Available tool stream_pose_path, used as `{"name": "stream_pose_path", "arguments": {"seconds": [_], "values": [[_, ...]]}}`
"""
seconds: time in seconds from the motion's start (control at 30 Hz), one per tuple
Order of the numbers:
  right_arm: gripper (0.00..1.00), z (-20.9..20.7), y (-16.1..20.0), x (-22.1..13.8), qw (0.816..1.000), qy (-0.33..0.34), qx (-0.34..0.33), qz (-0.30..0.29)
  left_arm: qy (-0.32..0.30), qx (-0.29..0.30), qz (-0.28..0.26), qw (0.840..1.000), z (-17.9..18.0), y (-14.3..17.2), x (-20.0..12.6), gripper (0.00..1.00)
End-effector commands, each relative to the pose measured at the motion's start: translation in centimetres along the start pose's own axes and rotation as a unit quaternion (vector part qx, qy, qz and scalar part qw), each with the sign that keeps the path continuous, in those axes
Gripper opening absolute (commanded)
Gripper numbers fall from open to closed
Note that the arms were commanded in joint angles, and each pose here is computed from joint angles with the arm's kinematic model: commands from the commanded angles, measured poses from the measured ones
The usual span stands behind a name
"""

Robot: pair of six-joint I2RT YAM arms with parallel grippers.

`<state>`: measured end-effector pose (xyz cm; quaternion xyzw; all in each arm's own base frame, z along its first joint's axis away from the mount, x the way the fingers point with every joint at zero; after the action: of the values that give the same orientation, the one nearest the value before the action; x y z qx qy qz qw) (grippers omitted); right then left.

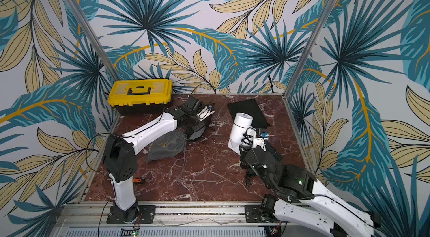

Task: Pack away hair dryers
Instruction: Open the drawstring bag at the center of the board, then place the hair dryer in the drawstring bag.

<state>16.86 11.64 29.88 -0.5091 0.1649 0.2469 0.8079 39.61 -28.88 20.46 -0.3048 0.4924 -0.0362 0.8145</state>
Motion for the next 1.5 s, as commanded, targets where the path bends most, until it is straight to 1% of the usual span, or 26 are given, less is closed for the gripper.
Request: {"name": "stream_pose_path", "arguments": {"seconds": [0.0,0.13,0.2,0.4,0.57,0.63,0.83,1.07,1.27,1.47], "values": [[0.0,2.2,-0.4,0.2,0.999,-0.039,0.002,0.005,0.017,-0.033,-0.051,0.998,0.3,-2.6,-3.6,0.0],[0.0,3.1,0.3,1.4,0.999,-0.045,0.007,0.012,0.03,-0.064,-0.086,0.994,0.7,-4.3,-5.3,0.0],[0.0,3.9,0.8,2.0,0.998,-0.061,0.014,0.017,0.045,-0.077,-0.102,0.991,0.7,-5.3,-6.0,0.0],[0.0,5.6,1.9,3.6,0.996,-0.077,0.014,0.036,0.073,-0.115,-0.114,0.984,0.6,-6.5,-6.7,0.0],[0.0,6.4,2.5,4.5,0.996,-0.061,-0.009,0.059,0.095,-0.15,-0.127,0.976,0.2,-7.1,-7.8,0.0],[0.0,6.9,2.8,4.7,0.995,-0.065,-0.014,0.07,0.1,-0.157,-0.128,0.974,-0.1,-7.2,-8.0,0.0],[0.0,7.1,4.3,5.9,0.994,-0.054,-0.02,0.098,0.103,-0.153,-0.128,0.974,-0.8,-7.3,-8.4,0.0],[0.0,6.0,5.7,7.6,0.992,0.001,-0.052,0.113,0.106,-0.14,-0.145,0.974,-1.9,-7.9,-10.6,0.0],[0.0,5.1,6.0,8.3,0.991,0.038,-0.07,0.108,0.115,-0.134,-0.162,0.971,-2.7,-8.1,-12.6,0.0],[0.0,4.4,5.2,8.2,0.989,0.071,-0.085,0.098,0.138,-0.122,-0.162,0.969,-4.4,-8.0,-12.8,0.0]]}}
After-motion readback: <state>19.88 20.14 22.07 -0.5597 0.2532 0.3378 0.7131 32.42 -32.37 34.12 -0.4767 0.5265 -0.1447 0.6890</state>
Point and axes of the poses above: each gripper's point midway between its finger pads, its own x axis out along the fingers, its own z axis along the line the jaws close on, y = z × x, the point moved 3 cm from there along -x, back along the fingers, and after that the axes turned 11 degrees about x, right-handed, at the moved point
